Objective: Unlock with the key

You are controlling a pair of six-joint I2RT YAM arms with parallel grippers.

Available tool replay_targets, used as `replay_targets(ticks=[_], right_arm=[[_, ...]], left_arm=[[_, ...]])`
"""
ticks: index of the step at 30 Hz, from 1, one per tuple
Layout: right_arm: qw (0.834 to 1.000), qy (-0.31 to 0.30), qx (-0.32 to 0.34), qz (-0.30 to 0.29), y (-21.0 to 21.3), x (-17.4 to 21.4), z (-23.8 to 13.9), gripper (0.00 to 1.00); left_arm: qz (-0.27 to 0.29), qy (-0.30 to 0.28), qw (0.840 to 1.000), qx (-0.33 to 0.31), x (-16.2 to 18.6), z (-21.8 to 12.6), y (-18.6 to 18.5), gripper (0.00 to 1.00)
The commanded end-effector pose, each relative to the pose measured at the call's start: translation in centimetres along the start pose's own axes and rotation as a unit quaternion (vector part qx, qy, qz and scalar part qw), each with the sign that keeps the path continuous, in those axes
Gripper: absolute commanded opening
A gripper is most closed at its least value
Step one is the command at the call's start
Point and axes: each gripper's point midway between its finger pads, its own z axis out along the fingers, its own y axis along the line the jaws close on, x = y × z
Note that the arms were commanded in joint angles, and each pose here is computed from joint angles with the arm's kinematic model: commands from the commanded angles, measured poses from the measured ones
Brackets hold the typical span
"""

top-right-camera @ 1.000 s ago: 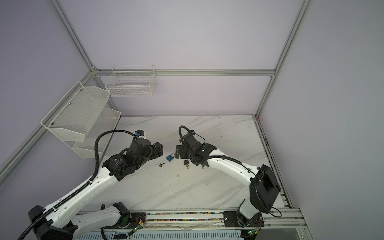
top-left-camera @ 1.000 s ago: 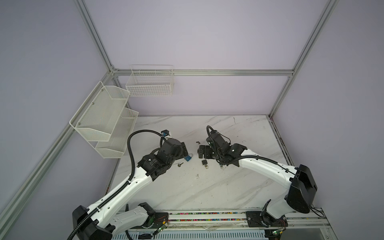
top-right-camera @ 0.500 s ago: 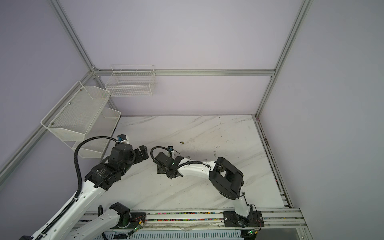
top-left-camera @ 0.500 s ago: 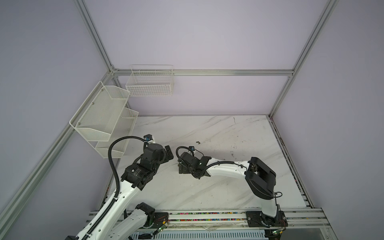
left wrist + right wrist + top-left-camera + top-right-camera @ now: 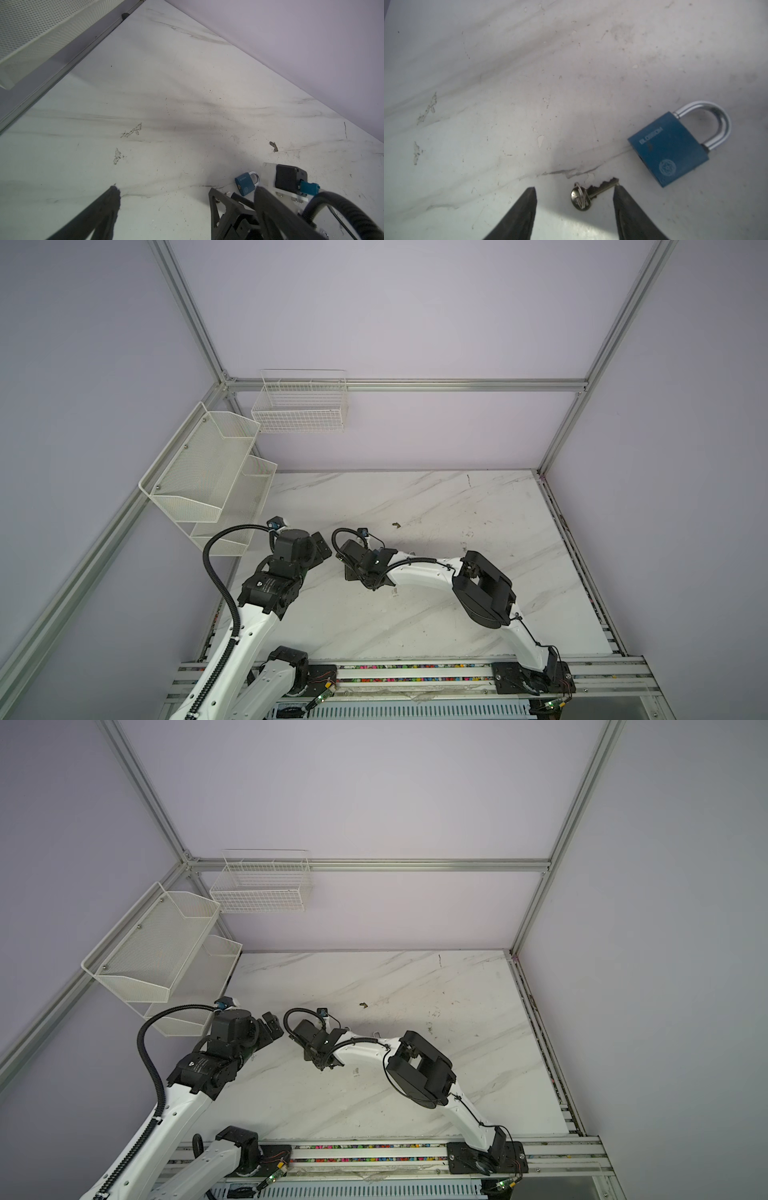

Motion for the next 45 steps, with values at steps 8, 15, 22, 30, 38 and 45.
replay_targets(ticks=[8, 15, 22, 30, 38, 45], right_arm=[[0.996, 0.018, -0.003, -0.083, 0.3, 0.3, 0.9, 0.44], [0.995, 0.030, 0.003, -0.098, -0.1, 0.6, 1.6, 0.42], [0.993, 0.040, 0.007, -0.112, -0.3, 1.0, 2.0, 0.35], [0.990, 0.045, 0.026, -0.132, -1.1, 1.2, 1.9, 0.31], [0.984, 0.053, 0.047, -0.166, -2.0, 1.5, 1.9, 0.27], [0.983, 0.060, 0.048, -0.169, -2.5, 2.1, 1.9, 0.15]], left_arm=[[-0.039, 0.010, 0.999, 0.005, 1.1, 1.0, 0.9, 1.00], [-0.048, 0.016, 0.999, 0.005, 1.3, 1.2, 1.1, 1.00], [-0.055, 0.021, 0.998, 0.004, 1.7, 1.3, 1.2, 1.00], [-0.061, 0.022, 0.998, 0.008, 1.7, 1.2, 1.2, 1.00], [-0.072, 0.028, 0.997, 0.016, 1.8, 1.1, 1.0, 1.00], [-0.088, 0.037, 0.995, 0.029, 2.3, 0.8, 0.7, 1.00]])
